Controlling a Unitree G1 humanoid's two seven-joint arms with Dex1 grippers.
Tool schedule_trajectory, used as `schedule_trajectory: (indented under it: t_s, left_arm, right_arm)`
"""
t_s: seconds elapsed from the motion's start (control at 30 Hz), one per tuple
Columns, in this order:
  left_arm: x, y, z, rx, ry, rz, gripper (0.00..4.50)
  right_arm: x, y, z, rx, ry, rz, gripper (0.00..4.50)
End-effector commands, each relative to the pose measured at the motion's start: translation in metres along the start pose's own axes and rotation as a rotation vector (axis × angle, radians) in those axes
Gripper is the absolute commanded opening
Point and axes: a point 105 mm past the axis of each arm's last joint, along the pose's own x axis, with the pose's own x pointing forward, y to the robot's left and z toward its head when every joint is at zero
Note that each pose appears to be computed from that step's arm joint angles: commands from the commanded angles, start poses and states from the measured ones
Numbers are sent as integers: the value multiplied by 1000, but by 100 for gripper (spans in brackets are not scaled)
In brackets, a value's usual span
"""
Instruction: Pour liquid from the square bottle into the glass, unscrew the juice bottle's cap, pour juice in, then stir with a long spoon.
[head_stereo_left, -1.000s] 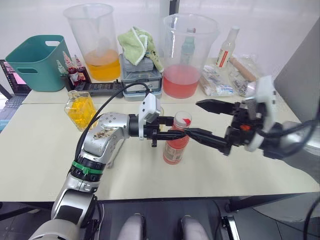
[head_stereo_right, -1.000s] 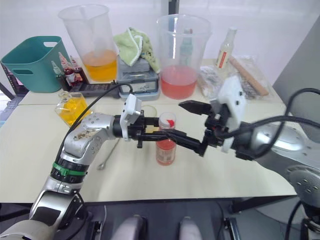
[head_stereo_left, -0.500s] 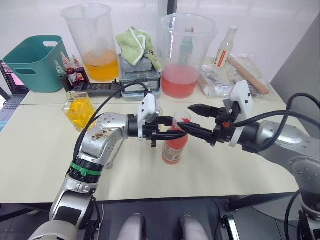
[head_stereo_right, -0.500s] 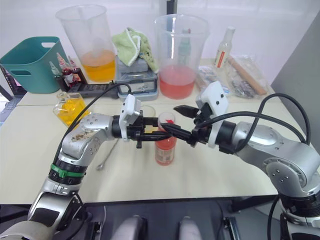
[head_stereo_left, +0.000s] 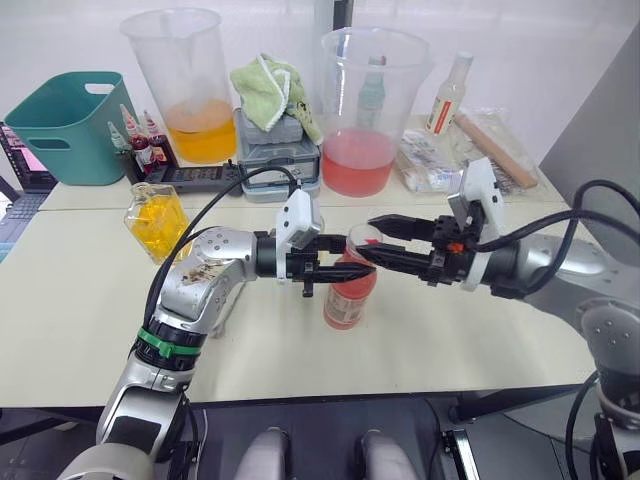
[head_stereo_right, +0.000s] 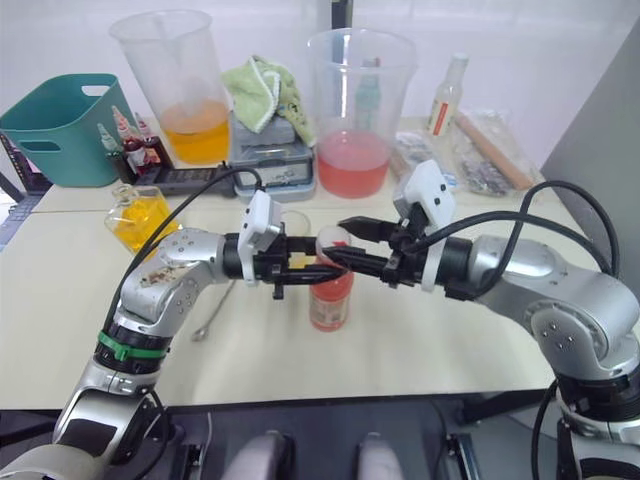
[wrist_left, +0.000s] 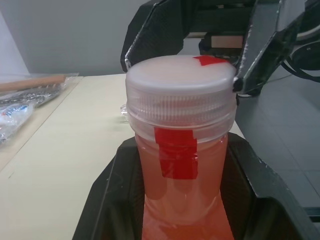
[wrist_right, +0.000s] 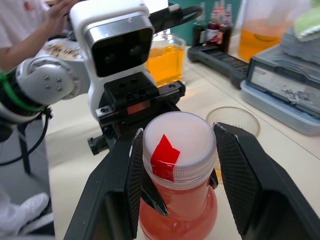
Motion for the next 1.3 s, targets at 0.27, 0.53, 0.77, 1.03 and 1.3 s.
schedule_trajectory:
  t_s: [0.27, 0.53, 0.77, 1.03, 1.3]
  left_arm:
    - [-14, -6, -7, -19, 37, 83, 149]
    - [-16, -8, -6, -23, 38, 111, 149]
    - [-15, -10, -6, -20, 34, 111, 149]
    - [-11, -4, -9, -33, 12, 109, 149]
    - [-9, -4, -12, -32, 9, 82, 149]
  right_arm:
    - [15, -7, 3, -224, 91, 630, 169]
    - [30, -20, 26, -248, 102, 702, 279]
    - [9, -11, 43, -266, 63, 696, 445]
    - [-8, -11, 37, -216, 23, 339, 445]
    - [-5, -7, 29, -142, 15, 74, 445]
